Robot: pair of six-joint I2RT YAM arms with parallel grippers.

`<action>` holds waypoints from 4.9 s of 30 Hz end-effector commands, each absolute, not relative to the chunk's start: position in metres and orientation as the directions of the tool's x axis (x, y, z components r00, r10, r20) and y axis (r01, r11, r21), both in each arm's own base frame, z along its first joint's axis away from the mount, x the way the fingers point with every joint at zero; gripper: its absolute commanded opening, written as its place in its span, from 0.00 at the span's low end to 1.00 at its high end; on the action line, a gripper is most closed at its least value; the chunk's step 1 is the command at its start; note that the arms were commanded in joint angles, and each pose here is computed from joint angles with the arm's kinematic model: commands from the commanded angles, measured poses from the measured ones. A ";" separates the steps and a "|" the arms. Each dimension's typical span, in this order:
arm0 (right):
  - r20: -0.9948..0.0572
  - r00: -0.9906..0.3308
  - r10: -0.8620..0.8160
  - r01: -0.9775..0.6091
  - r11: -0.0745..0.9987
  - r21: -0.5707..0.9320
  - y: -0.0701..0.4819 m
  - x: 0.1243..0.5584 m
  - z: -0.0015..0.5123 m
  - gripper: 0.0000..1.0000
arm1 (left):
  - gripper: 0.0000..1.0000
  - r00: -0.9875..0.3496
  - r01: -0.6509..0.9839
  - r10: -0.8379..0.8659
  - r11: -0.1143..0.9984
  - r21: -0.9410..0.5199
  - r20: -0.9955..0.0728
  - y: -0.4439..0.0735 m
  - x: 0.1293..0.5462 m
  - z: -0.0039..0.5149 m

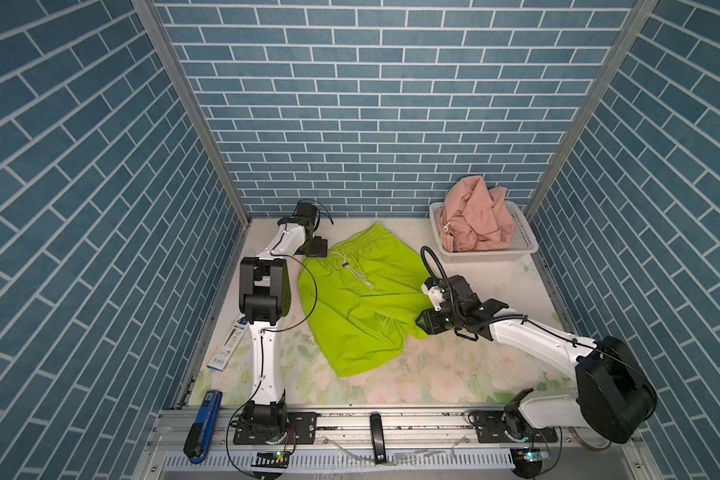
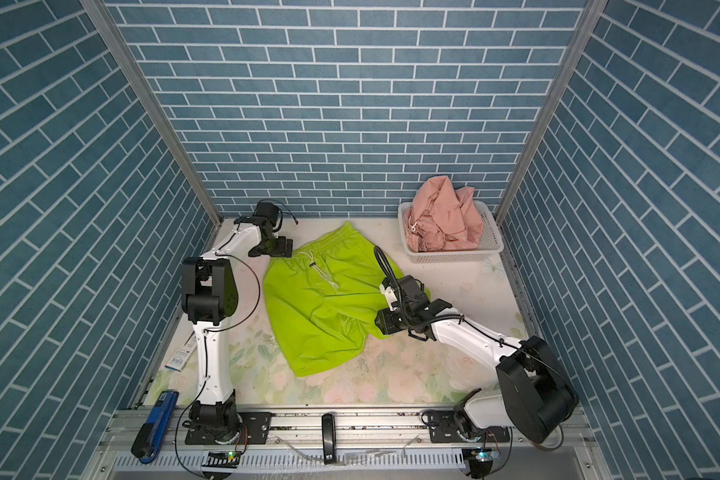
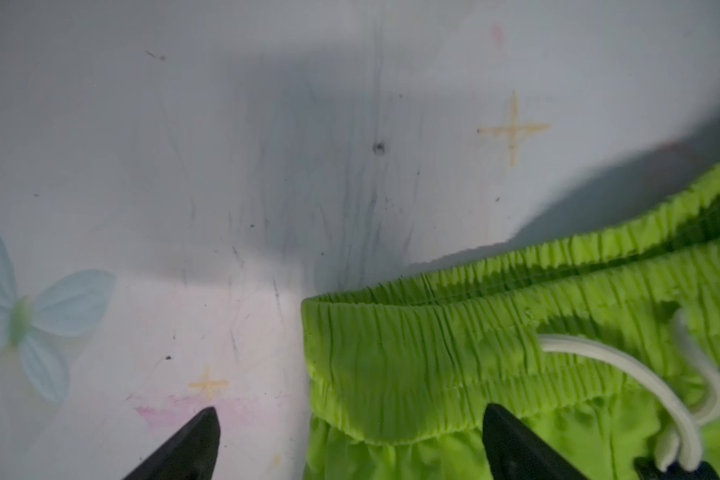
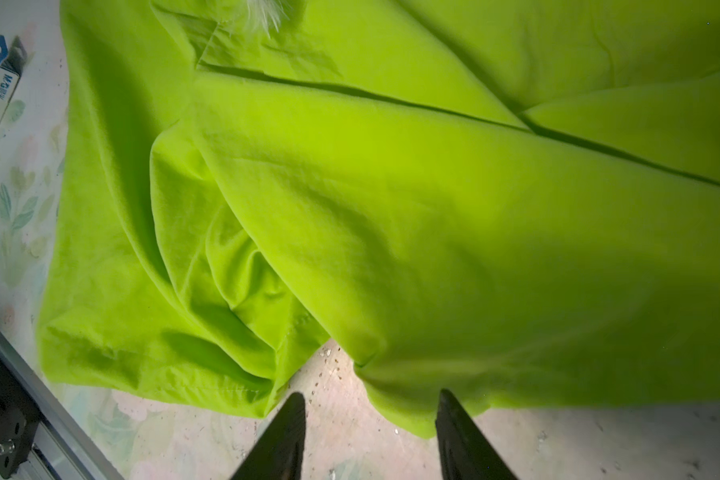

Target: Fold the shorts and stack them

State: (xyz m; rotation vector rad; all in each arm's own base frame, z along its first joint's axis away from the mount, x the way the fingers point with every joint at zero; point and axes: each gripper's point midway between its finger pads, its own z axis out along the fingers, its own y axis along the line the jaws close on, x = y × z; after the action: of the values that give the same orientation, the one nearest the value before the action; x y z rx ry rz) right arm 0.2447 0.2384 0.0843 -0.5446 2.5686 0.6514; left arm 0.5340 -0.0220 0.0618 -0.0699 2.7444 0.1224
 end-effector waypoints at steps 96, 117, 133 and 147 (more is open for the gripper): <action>-0.539 -0.785 -0.306 -0.563 0.716 0.413 0.271 0.252 0.110 0.62 | 0.06 -0.753 -0.447 -0.488 0.872 -0.201 -0.442 0.068 0.434 0.088; -0.391 -0.872 -0.294 -0.443 0.813 0.377 0.314 0.234 0.023 0.20 | 0.00 -0.777 -0.432 -0.485 0.874 -0.221 -0.402 0.057 0.409 0.070; -0.350 -0.899 -0.264 -0.350 0.913 0.208 0.194 0.332 0.057 0.25 | 0.00 -0.772 -0.462 -0.578 0.795 -0.393 -0.263 0.011 0.353 0.038; -0.366 -0.897 -0.250 -0.373 0.871 0.321 0.222 0.168 0.084 0.54 | 0.00 -0.748 -0.435 -0.564 0.815 -0.382 -0.350 0.011 0.318 0.079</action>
State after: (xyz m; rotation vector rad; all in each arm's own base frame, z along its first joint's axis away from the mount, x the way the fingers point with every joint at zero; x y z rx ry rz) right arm 0.2003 0.2256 0.1064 -0.5618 2.6335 0.5889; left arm 0.3241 0.0109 0.0743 -0.7593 2.5257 -0.4110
